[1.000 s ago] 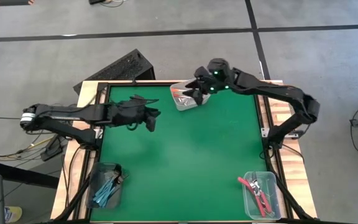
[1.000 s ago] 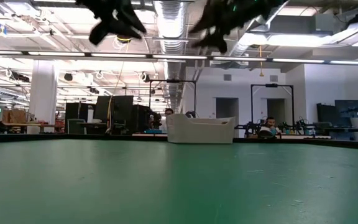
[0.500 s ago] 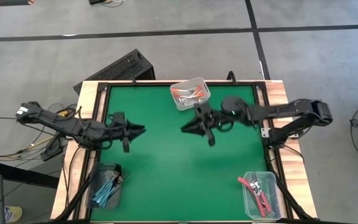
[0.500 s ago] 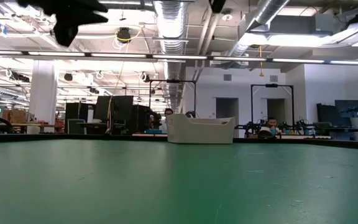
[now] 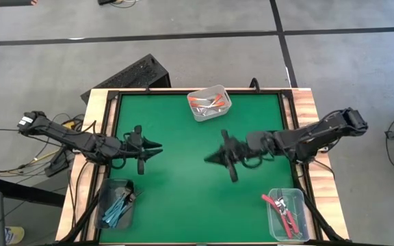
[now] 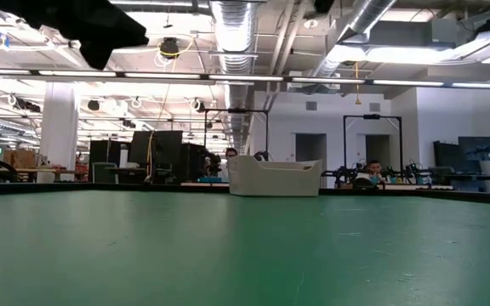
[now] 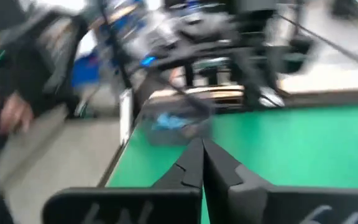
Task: Sort silverware by color (type)
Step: Return to Home Position
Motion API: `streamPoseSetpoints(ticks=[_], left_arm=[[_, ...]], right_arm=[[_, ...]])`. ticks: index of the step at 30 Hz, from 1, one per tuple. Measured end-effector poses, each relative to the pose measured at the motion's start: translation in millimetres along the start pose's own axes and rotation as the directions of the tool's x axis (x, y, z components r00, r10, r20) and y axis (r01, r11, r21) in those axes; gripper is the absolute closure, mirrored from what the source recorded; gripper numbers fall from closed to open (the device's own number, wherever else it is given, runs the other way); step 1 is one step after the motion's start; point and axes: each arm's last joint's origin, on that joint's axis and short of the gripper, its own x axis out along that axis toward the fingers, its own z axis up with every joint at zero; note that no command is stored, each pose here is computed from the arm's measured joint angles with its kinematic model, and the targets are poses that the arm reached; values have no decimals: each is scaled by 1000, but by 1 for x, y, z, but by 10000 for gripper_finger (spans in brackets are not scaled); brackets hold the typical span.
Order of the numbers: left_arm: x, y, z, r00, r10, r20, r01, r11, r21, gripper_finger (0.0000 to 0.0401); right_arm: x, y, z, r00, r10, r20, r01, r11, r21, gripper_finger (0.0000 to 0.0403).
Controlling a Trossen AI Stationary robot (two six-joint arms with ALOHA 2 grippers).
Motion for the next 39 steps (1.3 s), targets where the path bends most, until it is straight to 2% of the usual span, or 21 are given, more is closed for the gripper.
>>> streamPoseSetpoints(ticks=[2, 4, 6, 8, 11, 16, 19, 23, 26, 29, 33, 36, 39], left_arm=[[0, -2, 4, 999, -36, 29, 35, 999, 29, 321], [-2, -3, 9, 994, -88, 62, 84, 994, 67, 321], [-5, -5, 18, 987, -123, 103, 110, 986, 125, 321], [-10, -4, 25, 983, -127, 132, 103, 980, 171, 321], [-16, -2, 35, 979, -80, 185, 46, 982, 181, 321], [-21, 1, 32, 976, -76, 205, 25, 971, 240, 321], [-17, 2, 18, 973, -120, 199, 72, 970, 233, 321], [-12, 4, -2, 960, -147, 238, 111, 981, 161, 321], [-12, 6, -5, 955, -114, 273, 79, 987, 137, 321], [-19, 11, -2, 953, -60, 296, 8, 985, 173, 321], [-36, 20, 4, 936, 15, 353, -73, 986, 150, 321], [-48, 27, 1, 941, 23, 337, -78, 986, 150, 327], [-55, 33, -7, 959, 28, 283, -70, 988, 140, 349]], right_arm=[[-7, 13, 2, 999, 47, -1, -47, 992, -115, 393], [-20, 21, 10, 997, 76, 26, -72, 988, -138, 391], [-36, 22, 16, 998, 53, 29, -49, 989, -142, 382], [-52, 21, 21, 1000, 13, 20, -10, 986, -167, 378], [-79, 18, 29, 1000, -8, 23, 13, 976, -219, 382], [-114, 6, 35, 996, -49, 81, 69, 962, -264, 390], [-128, -4, 16, 991, -62, 119, 89, 967, -240, 388], [-142, -16, -20, 977, -56, 206, 91, 982, -164, 388], [-149, -23, -43, 961, -45, 274, 76, 992, -101, 388], [-159, -28, -59, 953, -50, 300, 73, 995, -67, 387], [-177, -31, -69, 939, -79, 336, 103, 993, -56, 387], [-192, -33, -74, 928, -82, 363, 115, 991, -70, 387], [-201, -36, -85, 917, -78, 391, 116, 991, -73, 387]])
